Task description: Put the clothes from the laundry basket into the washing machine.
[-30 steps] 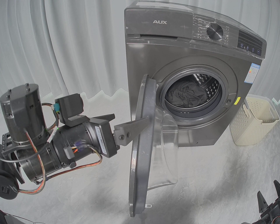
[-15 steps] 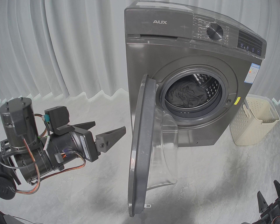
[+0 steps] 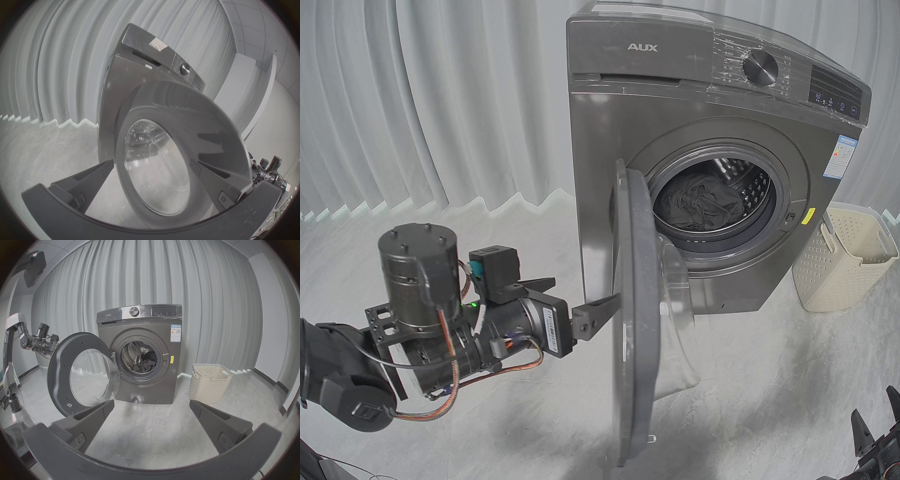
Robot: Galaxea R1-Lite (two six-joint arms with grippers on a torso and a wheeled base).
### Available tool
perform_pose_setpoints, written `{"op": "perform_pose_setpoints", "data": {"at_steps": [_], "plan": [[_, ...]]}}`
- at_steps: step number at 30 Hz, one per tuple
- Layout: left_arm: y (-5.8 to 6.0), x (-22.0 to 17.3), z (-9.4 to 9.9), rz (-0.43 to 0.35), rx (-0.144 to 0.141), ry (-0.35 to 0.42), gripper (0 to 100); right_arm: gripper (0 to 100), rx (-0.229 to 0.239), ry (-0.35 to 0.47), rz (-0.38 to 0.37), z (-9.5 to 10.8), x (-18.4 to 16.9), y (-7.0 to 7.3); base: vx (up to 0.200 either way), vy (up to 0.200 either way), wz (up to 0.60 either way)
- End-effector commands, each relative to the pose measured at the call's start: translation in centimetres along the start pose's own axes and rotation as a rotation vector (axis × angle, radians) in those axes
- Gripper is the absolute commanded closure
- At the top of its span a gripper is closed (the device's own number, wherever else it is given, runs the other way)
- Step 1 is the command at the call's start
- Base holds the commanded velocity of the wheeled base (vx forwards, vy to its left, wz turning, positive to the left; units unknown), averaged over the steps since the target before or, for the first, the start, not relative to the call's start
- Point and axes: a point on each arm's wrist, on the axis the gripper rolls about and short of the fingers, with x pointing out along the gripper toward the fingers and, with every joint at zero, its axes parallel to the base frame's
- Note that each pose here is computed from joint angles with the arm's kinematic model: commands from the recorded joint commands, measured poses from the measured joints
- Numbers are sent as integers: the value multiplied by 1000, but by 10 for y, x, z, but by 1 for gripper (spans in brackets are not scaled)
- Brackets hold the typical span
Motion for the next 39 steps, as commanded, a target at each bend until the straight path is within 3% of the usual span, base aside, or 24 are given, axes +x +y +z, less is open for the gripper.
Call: {"op": "perform_pose_setpoints", "data": {"at_steps": [1,9,16,18,21,27,31,35,39], "plan": [[-6,25,-18,-15,9,57,0,0,-1,-10,0,-2,-1,0,0,0,0],[-21,49,-13,-63,15,24,0,0,-1,-10,0,-2,-1,0,0,0,0],[-24,69,-24,-115,17,71,0,0,-1,-10,0,-2,-1,0,0,0,0],[-31,81,-23,-154,14,56,0,0,-1,-10,0,-2,-1,0,0,0,0],[-40,95,-16,-183,-2,-2,0,0,-1,-10,0,-2,-1,0,0,0,0],[-36,93,-11,-166,-51,-36,0,0,-1,-10,0,-2,-1,0,0,0,0],[-24,58,-18,-112,-58,-9,0,0,-1,-10,0,-2,-1,0,0,0,0],[-15,7,-24,-63,-41,4,0,0,-1,-10,0,-2,-1,0,0,0,0],[-4,-56,-32,9,16,-36,0,0,-1,-10,0,-2,-1,0,0,0,0]]}}
